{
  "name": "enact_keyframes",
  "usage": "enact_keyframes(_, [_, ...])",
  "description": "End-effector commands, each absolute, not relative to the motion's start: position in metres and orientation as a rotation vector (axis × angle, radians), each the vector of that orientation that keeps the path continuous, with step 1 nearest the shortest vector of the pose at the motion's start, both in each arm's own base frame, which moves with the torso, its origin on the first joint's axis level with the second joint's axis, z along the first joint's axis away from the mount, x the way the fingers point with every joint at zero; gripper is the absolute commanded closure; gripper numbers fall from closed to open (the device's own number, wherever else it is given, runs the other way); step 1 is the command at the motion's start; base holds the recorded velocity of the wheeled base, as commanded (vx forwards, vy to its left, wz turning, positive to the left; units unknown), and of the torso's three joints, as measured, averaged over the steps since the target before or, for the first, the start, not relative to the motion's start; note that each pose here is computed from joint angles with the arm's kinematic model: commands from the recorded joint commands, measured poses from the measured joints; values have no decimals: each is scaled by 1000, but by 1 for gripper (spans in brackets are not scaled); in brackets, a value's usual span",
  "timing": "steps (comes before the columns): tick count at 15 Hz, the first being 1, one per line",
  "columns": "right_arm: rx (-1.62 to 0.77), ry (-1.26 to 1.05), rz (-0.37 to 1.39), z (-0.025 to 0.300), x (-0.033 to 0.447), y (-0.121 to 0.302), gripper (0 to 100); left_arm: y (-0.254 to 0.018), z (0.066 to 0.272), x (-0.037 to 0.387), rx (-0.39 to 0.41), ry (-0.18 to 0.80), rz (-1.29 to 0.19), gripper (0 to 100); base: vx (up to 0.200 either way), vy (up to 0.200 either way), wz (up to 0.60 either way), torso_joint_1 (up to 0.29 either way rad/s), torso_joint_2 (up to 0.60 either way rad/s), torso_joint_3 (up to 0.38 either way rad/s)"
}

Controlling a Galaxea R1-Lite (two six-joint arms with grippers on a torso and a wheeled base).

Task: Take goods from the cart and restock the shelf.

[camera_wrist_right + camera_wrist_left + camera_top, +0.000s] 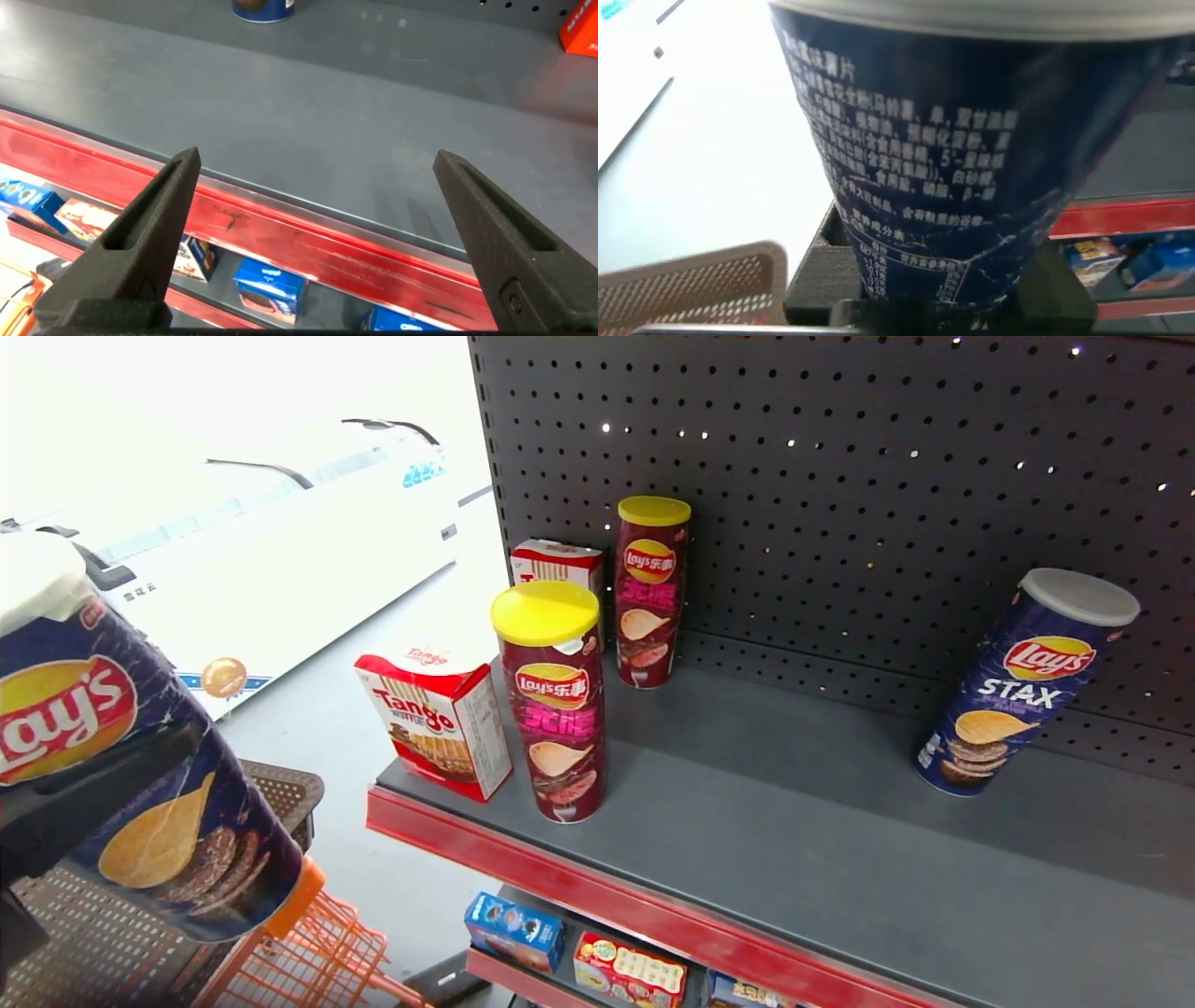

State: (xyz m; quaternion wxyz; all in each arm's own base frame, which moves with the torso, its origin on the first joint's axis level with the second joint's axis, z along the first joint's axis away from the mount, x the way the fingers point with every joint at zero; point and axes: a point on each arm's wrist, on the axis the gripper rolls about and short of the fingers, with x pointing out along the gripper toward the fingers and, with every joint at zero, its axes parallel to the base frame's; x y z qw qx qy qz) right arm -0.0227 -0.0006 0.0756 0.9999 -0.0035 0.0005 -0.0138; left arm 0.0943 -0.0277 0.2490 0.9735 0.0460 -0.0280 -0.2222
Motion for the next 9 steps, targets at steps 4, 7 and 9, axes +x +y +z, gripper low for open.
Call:
enact_keyframes(4, [-8,0,-28,76,-23,-1,0,-52,246,107,91,-23,-630,100,0,0,0,0,0,0])
enact_keyframes(7, [-8,3,-21,76,-23,0,0,-63,243,112,93,-5,-711,100,0,0,0,0,0,0])
enact_keyframes(9, [-8,3,-21,76,-23,0,0,-65,242,113,89,3,-762,100,0,0,0,0,0,0])
